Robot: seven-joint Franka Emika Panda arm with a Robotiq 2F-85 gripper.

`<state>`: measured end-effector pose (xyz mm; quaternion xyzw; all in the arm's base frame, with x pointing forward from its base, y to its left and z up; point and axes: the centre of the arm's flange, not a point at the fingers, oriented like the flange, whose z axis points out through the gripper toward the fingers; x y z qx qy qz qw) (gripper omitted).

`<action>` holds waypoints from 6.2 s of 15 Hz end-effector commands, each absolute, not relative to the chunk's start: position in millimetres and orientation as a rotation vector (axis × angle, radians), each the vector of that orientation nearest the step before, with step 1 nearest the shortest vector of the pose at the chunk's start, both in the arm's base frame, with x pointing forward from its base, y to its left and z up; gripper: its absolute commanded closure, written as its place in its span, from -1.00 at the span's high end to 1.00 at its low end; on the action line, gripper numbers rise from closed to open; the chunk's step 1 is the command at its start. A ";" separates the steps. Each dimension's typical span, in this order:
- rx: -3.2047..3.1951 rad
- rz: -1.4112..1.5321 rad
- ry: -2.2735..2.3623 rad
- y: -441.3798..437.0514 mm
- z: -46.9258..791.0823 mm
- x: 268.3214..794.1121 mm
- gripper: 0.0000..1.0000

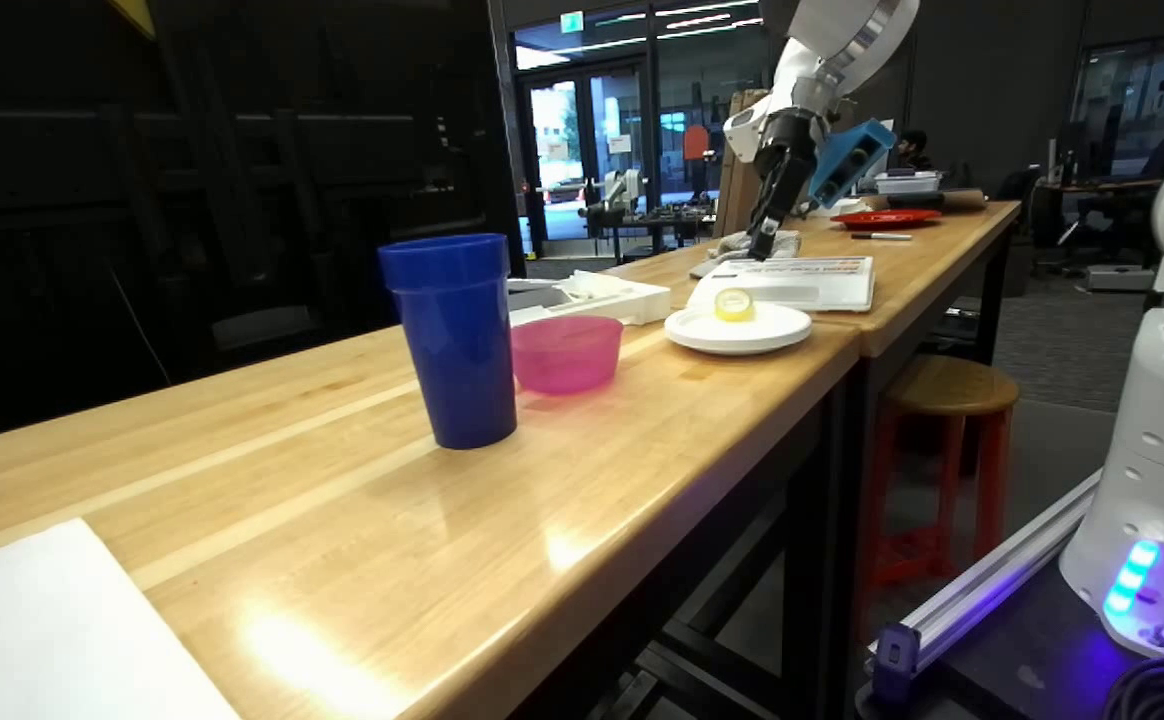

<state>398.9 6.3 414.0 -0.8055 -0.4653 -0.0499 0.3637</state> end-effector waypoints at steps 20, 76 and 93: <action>-2.603 0.130 -1.396 65.0 460.6 371.7 0.51; -2.496 0.171 -1.472 118.6 405.2 393.3 -0.98; -2.472 0.216 -1.510 139.2 398.2 373.2 0.99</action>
